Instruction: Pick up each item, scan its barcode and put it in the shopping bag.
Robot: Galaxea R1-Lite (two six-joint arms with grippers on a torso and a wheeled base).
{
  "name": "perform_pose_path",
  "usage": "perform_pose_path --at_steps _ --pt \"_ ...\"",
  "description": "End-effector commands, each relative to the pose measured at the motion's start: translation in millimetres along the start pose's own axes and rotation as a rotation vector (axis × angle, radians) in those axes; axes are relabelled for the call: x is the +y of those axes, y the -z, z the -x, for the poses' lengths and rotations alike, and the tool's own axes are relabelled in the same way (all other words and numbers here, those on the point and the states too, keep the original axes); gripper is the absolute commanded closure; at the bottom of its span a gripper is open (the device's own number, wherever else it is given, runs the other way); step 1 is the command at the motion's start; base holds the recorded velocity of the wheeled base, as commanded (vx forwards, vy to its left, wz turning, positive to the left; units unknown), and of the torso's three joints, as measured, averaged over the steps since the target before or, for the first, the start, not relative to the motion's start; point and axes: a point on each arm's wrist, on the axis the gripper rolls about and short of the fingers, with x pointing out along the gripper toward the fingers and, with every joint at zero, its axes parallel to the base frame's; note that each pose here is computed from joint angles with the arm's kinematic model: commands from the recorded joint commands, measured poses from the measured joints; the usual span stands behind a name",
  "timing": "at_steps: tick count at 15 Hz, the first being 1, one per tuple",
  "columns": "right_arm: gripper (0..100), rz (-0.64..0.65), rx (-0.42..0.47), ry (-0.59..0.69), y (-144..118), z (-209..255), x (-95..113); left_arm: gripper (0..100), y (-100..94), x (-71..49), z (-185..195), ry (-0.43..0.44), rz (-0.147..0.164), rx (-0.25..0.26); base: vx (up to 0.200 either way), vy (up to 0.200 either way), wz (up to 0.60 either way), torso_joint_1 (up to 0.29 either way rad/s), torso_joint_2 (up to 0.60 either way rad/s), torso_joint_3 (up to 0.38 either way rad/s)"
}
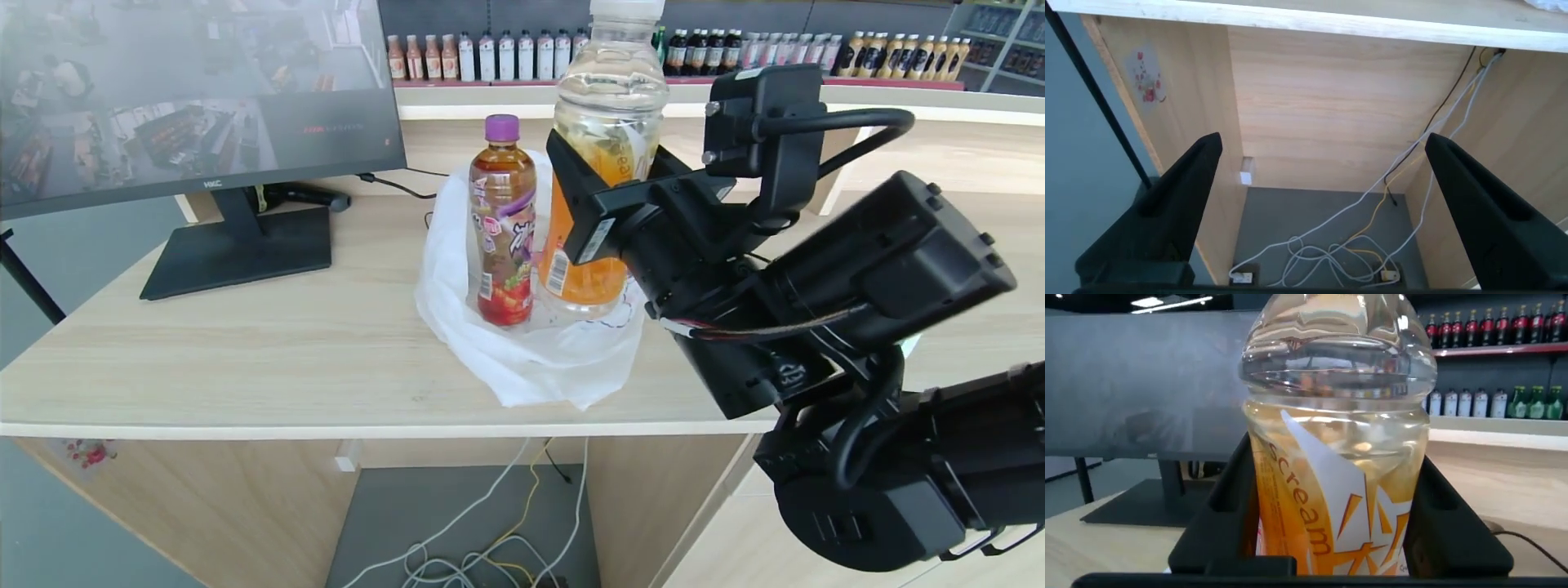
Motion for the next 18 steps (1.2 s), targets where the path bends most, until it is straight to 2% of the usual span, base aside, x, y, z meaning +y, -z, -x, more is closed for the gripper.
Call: perform_pose_path --at_steps 1,7,11,18 --pt "100 0.001 -0.002 0.003 -16.5 -1.5 -4.9 0 0.0 0.0 0.0 -0.001 0.000 0.000 0.000 0.000 0.00 0.000 0.00 0.000" --pt "100 0.079 0.051 -0.005 -14.0 -27.8 -36.1 0 0.0 0.0 0.0 -0.001 0.000 0.000 0.000 0.000 0.00 0.000 0.00 0.000" --pt "100 0.090 0.087 -0.015 4.6 -41.6 -54.8 0 0.0 0.0 0.0 -0.001 0.002 0.000 0.000 0.000 0.00 0.000 0.00 0.000" --pt "100 0.053 0.118 0.018 33.5 -90.6 -61.0 0 0.0 0.0 0.0 -0.001 0.002 0.000 0.000 0.000 0.00 0.000 0.00 0.000"
